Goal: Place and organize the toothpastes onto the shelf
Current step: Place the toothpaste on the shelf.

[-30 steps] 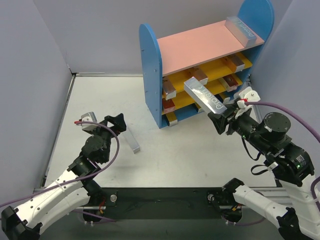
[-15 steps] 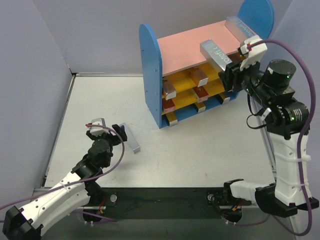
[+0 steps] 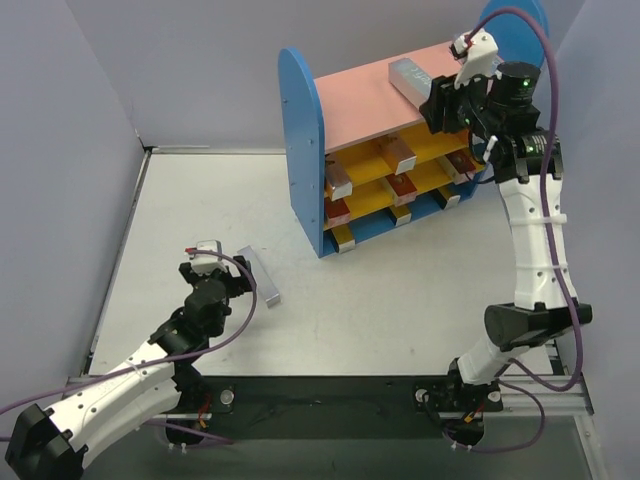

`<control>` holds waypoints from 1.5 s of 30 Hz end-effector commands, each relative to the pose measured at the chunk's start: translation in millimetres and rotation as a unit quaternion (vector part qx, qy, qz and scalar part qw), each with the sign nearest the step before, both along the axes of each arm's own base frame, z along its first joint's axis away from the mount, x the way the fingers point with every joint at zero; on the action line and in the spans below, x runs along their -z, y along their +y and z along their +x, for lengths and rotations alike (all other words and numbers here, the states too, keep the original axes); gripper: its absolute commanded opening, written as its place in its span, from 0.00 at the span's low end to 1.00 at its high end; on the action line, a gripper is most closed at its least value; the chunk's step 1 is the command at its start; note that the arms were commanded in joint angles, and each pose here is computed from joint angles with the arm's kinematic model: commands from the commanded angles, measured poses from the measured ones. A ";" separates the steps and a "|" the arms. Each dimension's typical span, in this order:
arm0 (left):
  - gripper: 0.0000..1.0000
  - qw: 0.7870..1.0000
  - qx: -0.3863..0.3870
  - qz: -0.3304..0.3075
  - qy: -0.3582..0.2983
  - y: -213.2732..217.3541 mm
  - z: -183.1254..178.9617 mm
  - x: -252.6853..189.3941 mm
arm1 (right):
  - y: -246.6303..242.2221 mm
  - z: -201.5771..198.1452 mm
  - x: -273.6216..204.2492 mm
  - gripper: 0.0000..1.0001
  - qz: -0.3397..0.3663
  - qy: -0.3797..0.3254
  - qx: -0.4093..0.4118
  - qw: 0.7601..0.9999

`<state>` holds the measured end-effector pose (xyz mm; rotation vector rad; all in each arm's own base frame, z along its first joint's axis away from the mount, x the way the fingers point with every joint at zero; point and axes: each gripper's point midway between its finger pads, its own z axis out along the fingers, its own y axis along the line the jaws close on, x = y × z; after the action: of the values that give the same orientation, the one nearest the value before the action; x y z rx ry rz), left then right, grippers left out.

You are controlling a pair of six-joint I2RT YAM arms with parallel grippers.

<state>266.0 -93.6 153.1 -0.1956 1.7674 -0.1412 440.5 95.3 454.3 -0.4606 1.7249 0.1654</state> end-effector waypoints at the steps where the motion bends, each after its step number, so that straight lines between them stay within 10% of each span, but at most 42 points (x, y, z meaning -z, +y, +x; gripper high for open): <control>1: 0.97 1.000 0.002 -0.005 -0.029 -2.4 6.6 -20.6 | 4.7 24.2 -45.1 0.02 0.033 -0.087 -0.004 0.996; 35: 0.97 1.000 0.002 -0.008 -0.011 -7.4 10.2 -10.0 | 1.0 37.4 7.5 0.35 0.035 -0.032 0.004 0.999; 45: 0.97 1.000 -0.015 -0.014 0.002 -3.9 9.9 -9.7 | 0.3 25.3 -4.3 0.75 0.042 -0.042 0.002 0.998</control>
<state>269.8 -97.2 141.7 -0.1853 1.8008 -0.1220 486.0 97.4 423.8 -0.3969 1.7161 0.2071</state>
